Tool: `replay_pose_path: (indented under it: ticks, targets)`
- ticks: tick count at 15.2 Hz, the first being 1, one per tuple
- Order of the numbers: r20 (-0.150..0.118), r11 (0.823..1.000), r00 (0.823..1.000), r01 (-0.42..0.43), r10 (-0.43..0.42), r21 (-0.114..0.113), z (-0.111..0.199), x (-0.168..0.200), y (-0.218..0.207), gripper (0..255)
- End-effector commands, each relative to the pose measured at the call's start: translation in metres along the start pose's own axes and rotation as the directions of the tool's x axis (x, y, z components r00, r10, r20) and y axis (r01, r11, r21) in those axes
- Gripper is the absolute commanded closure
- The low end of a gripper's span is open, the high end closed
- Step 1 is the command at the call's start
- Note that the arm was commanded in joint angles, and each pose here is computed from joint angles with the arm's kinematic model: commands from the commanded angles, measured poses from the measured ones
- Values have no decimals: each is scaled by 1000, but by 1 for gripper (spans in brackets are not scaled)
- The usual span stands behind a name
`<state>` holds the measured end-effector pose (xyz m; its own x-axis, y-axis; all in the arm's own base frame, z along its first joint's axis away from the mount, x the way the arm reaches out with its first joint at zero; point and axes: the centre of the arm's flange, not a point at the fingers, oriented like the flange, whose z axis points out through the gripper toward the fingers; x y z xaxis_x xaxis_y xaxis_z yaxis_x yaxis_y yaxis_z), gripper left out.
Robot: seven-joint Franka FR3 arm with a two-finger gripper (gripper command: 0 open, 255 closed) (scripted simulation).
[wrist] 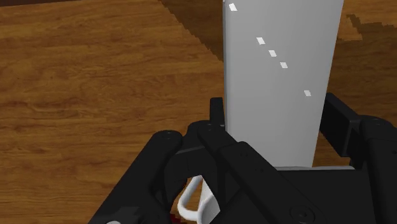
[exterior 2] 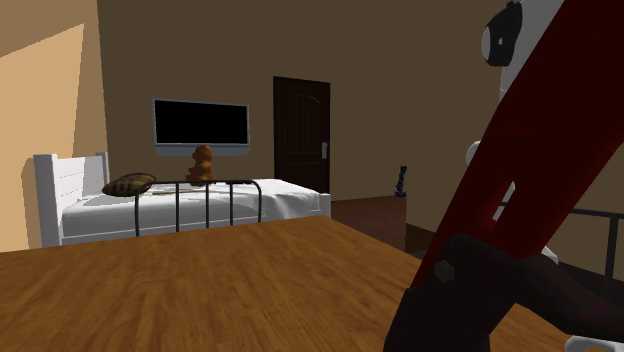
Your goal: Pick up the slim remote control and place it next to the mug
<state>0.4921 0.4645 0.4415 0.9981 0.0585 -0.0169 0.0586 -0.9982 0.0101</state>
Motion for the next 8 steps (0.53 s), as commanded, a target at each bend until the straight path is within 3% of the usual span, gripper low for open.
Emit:
replay_pose_path:
  ticks: [1,8]
  targets:
    - [-1,1000,1000,0,0,0,10,-2,0,255]
    - [-1,1000,1000,0,0,0,47,-1,-1,255]
